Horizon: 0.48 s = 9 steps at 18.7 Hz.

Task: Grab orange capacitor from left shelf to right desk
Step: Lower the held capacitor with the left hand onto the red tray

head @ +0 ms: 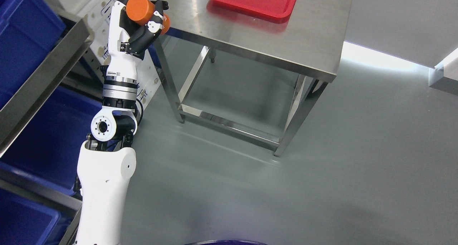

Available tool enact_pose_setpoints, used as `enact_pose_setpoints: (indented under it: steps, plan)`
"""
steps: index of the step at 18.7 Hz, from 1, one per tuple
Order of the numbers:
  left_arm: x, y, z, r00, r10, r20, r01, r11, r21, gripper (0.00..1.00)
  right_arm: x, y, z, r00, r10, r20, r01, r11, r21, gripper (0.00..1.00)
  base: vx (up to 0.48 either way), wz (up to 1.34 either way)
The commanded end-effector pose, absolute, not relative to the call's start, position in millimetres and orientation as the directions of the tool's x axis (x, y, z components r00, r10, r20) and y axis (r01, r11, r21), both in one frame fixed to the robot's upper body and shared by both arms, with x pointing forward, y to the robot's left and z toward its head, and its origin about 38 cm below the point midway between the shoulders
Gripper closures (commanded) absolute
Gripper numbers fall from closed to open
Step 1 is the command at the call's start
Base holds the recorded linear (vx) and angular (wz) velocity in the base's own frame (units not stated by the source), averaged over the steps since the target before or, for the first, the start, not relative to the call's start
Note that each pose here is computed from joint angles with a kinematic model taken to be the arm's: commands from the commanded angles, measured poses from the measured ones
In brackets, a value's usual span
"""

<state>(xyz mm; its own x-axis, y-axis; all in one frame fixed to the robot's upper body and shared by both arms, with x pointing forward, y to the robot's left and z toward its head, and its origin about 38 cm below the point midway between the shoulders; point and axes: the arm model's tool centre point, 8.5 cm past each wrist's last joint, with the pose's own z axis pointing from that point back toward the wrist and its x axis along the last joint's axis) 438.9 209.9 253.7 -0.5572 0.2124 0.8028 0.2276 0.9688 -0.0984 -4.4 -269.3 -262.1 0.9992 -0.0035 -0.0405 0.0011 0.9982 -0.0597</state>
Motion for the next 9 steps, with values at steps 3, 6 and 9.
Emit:
enact_pose_setpoints:
  steps: [3,6,9]
  plan:
    - [454.8,176.4,267.2,-0.498,0.211,0.841,0.318,0.947,-0.05,0.96,-18.0,-280.3,-261.3,0.999,-0.015,-0.049,0.012,0.997,-0.074,0.0,0.386,-0.33]
    - [471.9,171.6,285.3,-0.489,0.198,0.85,0.325,0.945,-0.034,0.97,-18.0,-280.3,-261.3,0.999,-0.017,-0.049,0.013,0.997,-0.074,0.0,0.377,-0.32]
    - [485.0,162.9,295.0,-0.468,0.182,0.865,0.339,0.941,-0.015,0.97,-18.0,-280.3,-261.3,0.999,-0.017,-0.049,0.013,0.997,-0.074,0.0,0.361,-0.29]
